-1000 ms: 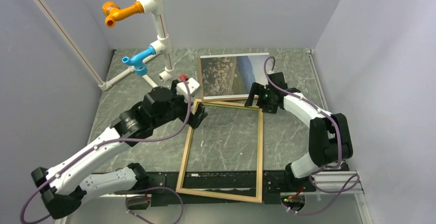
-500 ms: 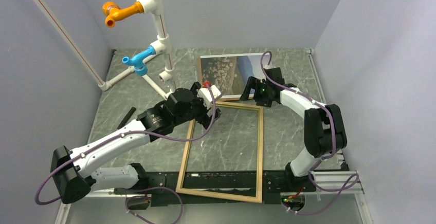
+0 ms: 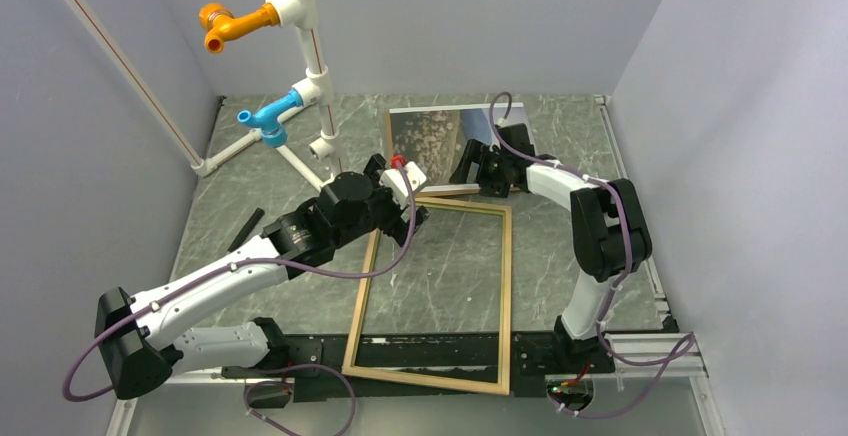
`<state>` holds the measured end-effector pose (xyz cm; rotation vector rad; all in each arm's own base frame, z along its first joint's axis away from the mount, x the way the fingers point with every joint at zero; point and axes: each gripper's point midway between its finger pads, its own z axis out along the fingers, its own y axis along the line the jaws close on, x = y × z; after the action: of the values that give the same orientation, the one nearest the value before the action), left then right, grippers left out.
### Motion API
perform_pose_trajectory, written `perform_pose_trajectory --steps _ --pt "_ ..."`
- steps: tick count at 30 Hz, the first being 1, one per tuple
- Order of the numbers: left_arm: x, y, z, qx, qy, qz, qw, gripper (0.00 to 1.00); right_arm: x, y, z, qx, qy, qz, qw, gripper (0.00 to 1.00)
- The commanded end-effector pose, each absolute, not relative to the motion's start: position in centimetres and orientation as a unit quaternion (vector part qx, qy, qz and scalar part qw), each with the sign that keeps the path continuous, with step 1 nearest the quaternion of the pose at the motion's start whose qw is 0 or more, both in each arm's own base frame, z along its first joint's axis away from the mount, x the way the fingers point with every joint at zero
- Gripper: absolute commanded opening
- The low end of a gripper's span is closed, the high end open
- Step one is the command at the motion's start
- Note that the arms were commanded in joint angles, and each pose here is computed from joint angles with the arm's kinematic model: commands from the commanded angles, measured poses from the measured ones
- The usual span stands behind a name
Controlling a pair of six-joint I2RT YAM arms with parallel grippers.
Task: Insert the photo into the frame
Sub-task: Move the photo frame item to the center of the board.
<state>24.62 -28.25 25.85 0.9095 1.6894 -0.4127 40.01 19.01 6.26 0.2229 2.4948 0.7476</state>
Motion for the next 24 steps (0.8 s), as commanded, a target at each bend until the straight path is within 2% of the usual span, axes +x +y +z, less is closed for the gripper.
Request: perform_pose_trajectory --steps 1,24 --pt "24.7 -28.7 27.3 0.382 0.701 -0.180 0.575 0.99 42.3 20.8 7.6 0.073 0.910 0.287 0.291 1.00" --pt "25.4 -29.2 26.2 0.382 0.717 -0.167 0.559 0.99 40.2 23.8 7.3 0.048 0.913 0.291 0.281 1.00"
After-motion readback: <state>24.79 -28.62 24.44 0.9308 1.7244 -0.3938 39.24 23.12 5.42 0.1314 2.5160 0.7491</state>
